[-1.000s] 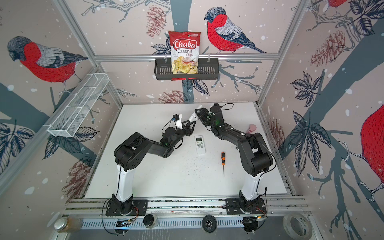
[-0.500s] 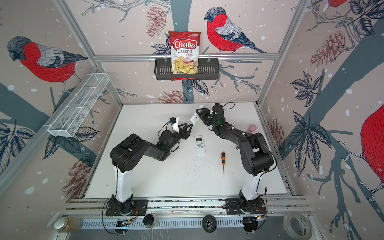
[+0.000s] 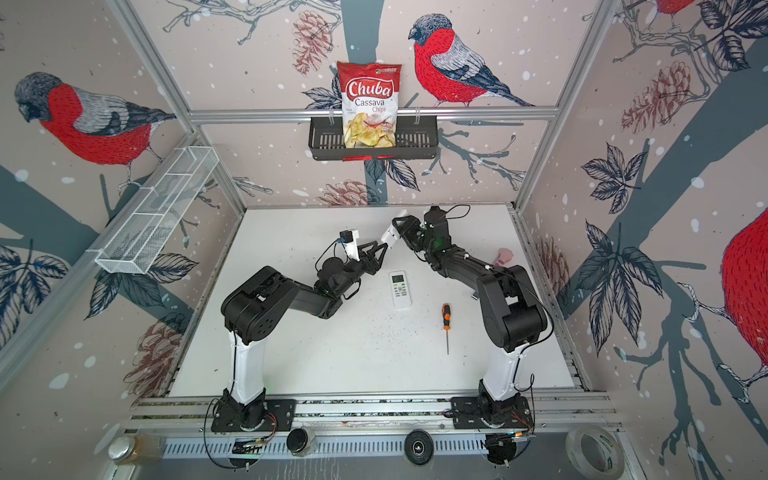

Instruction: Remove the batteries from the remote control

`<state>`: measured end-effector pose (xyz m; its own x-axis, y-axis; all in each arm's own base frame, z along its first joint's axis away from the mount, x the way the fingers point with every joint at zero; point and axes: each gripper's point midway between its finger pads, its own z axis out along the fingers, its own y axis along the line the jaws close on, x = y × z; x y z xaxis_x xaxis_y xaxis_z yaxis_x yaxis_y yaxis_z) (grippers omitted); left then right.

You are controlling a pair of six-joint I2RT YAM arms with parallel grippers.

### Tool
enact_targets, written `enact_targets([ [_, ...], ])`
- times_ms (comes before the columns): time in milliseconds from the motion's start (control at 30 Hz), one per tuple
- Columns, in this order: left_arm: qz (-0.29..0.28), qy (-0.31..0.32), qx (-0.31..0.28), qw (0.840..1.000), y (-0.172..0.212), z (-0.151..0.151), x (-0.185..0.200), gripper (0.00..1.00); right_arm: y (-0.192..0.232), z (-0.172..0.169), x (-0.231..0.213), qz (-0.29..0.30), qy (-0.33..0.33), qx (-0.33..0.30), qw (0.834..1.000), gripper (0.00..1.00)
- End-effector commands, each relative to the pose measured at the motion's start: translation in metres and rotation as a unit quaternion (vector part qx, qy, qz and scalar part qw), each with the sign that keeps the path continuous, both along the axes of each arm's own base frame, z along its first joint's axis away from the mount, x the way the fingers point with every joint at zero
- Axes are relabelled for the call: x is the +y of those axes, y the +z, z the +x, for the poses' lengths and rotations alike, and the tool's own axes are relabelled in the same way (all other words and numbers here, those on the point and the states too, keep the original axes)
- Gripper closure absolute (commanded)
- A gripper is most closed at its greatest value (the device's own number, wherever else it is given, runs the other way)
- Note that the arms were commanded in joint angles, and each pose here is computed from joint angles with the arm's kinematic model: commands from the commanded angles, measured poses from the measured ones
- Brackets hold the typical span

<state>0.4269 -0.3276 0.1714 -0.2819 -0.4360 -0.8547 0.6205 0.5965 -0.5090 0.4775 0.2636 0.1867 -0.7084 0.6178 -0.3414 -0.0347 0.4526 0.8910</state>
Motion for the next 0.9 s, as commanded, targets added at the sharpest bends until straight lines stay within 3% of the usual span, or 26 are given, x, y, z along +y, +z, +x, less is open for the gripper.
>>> enact_targets([
  [0,-0.016,-0.005,-0.019,1.0,0.012,-0.0002,-0.002,0.53,0.0063,0.0016,0.0027,0.004,0.006,-0.014,1.0,0.78],
  [867,-0.015,-0.007,-0.014,1.0,0.0101,0.0063,-0.0076,0.8,0.0046,0.0054,0.0026,0.003,0.008,-0.014,1.0,0.79],
])
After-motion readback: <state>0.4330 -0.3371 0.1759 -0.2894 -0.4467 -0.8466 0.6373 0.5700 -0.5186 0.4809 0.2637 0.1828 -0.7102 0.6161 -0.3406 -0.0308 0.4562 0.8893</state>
